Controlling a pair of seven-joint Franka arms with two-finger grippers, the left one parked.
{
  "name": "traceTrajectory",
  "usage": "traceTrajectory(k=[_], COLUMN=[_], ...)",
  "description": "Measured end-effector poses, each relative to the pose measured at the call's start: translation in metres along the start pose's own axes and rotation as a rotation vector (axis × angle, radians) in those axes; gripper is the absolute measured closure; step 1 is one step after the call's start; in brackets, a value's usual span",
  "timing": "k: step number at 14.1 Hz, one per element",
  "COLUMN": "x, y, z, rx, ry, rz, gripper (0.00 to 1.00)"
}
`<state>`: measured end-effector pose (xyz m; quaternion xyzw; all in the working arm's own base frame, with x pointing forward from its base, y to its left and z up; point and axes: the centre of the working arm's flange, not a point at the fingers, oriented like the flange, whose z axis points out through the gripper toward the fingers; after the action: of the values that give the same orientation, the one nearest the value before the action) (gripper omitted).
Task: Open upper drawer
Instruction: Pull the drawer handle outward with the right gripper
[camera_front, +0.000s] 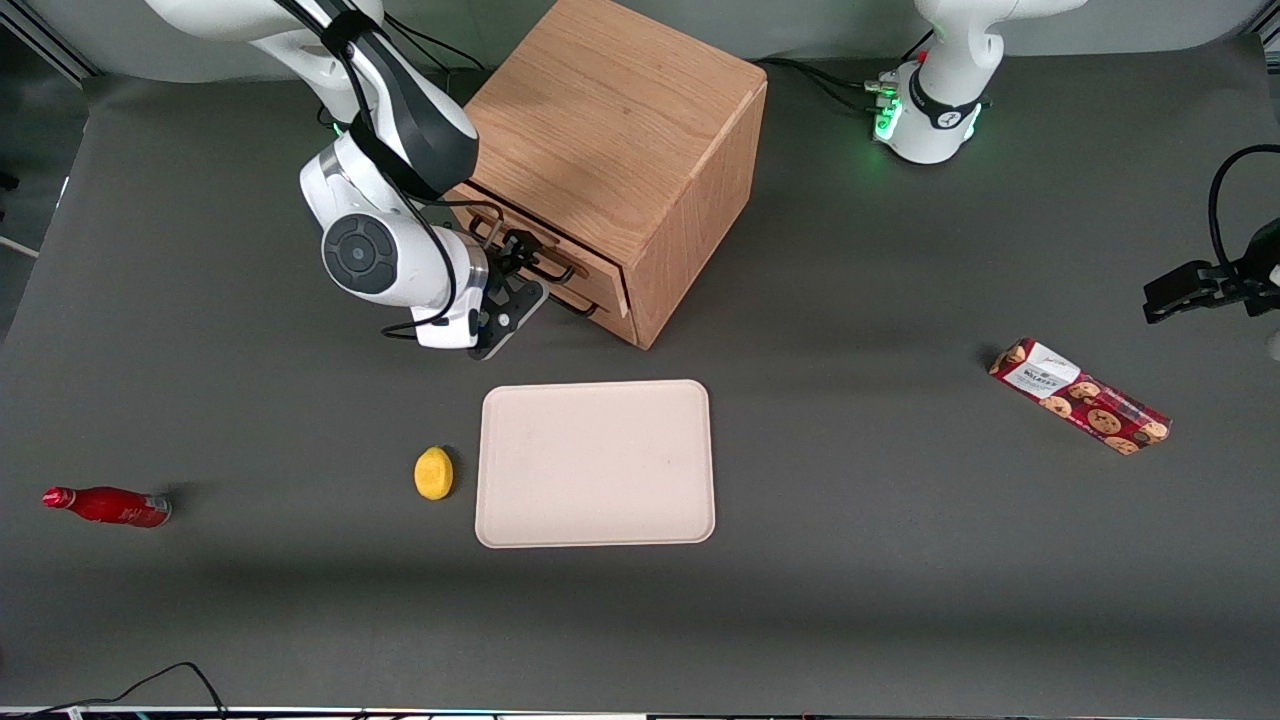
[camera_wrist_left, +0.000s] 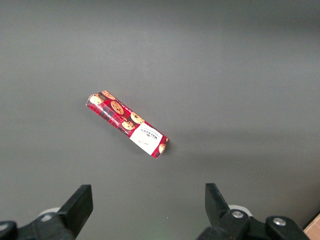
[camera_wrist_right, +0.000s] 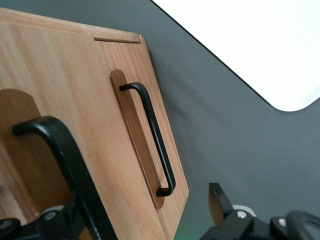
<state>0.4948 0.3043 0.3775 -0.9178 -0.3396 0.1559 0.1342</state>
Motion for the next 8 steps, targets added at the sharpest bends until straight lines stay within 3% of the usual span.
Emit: traceTrajectory(k=[8], x=[0.0042], y=[0.0104], z=[0.0044], rx=[-0.002], ry=[0.021], rz=[0.011], gripper=[0.0])
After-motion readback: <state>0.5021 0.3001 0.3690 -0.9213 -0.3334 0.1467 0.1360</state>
